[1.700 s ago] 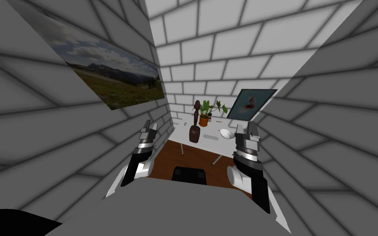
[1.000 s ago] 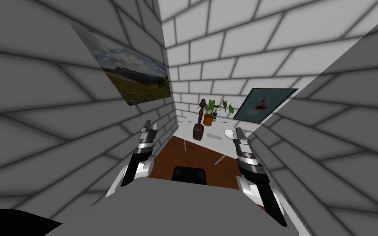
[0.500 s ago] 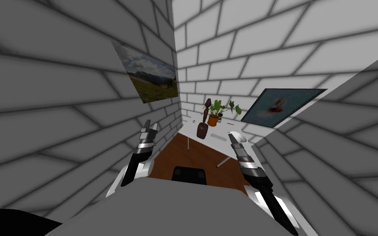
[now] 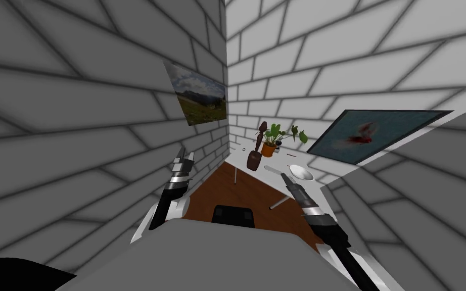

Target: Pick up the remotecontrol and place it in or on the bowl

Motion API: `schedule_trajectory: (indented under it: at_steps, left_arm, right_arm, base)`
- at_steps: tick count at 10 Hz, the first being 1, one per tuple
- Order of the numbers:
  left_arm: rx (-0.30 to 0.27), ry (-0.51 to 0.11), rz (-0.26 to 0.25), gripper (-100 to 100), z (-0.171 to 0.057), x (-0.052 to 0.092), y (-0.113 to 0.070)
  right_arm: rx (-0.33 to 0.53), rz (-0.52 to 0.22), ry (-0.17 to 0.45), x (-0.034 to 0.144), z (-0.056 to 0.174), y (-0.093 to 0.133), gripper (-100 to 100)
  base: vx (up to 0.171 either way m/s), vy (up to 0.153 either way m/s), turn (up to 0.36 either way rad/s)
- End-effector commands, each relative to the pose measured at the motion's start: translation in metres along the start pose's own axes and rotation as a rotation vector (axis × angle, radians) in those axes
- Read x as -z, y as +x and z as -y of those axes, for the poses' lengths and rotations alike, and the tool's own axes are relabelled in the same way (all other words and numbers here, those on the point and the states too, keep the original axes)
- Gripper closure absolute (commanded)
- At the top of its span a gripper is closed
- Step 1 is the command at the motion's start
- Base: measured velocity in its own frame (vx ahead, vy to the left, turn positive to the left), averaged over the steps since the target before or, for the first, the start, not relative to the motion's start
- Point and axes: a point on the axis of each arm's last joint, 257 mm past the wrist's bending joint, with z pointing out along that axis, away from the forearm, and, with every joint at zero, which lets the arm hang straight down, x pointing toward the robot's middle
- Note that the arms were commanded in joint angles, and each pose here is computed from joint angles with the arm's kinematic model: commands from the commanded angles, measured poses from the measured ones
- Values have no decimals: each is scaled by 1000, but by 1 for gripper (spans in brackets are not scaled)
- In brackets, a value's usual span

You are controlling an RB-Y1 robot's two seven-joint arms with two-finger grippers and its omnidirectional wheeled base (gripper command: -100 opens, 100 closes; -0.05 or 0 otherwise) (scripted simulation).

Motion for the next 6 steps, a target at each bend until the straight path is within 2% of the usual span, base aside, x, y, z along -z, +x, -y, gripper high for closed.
schedule_trajectory:
  at_steps: [1,2,3,4,6]
  left_arm:
    - [0,0,0,0,0,0,0]
    - [0,0,0,0,0,0,0]
    - [0,0,0,0,0,0,0]
    - [0,0,0,0,0,0,0]
    - [0,0,0,0,0,0,0]
  right_arm:
    - [63,-84,59,15,26,16,-100]
    - [72,-95,52,14,26,15,-100]
    - [111,-150,92,27,44,25,-100]
    - [118,-159,87,26,44,25,-100]
    - [196,-277,159,54,80,42,-100]
  base:
    - [-55,-10,345]
    - [-39,-10,127]
    - [-36,-4,234]
    - [-27,-5,128]
    - [-30,-7,324]
